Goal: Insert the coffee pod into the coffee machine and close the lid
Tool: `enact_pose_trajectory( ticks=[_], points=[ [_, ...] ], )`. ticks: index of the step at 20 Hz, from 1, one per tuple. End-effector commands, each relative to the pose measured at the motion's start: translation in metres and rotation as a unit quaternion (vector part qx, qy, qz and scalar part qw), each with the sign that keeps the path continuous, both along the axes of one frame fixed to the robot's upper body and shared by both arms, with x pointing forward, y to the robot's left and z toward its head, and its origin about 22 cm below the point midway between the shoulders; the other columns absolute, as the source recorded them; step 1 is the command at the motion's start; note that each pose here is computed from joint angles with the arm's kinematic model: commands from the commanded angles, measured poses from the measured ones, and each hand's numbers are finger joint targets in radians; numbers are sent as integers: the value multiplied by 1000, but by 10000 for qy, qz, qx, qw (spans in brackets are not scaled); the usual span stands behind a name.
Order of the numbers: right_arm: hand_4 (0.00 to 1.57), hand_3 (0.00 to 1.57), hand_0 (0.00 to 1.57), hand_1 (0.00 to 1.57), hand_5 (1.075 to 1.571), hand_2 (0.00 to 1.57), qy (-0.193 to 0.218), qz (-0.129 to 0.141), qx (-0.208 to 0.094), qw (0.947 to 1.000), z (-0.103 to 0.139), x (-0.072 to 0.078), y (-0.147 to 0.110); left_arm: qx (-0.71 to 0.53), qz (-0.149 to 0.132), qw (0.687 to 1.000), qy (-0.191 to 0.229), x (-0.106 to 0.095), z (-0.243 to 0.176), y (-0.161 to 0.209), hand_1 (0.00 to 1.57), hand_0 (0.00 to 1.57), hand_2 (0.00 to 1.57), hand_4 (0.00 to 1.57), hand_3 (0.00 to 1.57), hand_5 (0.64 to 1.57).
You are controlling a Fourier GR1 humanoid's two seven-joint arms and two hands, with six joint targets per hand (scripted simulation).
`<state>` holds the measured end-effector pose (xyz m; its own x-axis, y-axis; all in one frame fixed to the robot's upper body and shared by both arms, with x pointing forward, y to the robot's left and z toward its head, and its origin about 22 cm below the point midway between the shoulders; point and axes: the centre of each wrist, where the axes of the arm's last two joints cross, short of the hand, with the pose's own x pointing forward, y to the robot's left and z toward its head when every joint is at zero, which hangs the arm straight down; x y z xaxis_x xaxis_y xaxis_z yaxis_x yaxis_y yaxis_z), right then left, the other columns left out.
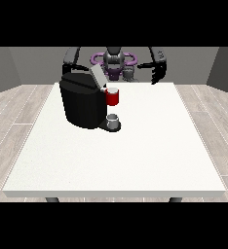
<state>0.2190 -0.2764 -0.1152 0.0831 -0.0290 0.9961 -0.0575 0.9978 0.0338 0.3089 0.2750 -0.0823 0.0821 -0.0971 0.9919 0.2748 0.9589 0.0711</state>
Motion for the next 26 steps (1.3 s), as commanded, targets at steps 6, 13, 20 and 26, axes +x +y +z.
enact_pose_trajectory(
  ticks=[6,13,20,26],
  points=[
    [268,0,0,0,1571,0,-547,934,-72,9941,65,18,94,-158,734,9936,846,-88,-51,57,0,0,0,345,0,1571],
    [250,0,0,0,1571,0,-1426,879,-493,9846,130,30,112,-331,686,9945,721,-84,-44,48,0,0,0,299,0,1571],
    [352,0,0,0,1571,0,-1790,388,-645,9810,141,47,105,-595,169,9980,-148,-57,-11,28,0,0,0,216,0,1571],
    [263,0,0,0,1571,0,-1896,183,-1002,9766,167,66,122,-573,-71,9970,-516,-66,-6,21,0,0,0,205,0,1571]
  ],
)
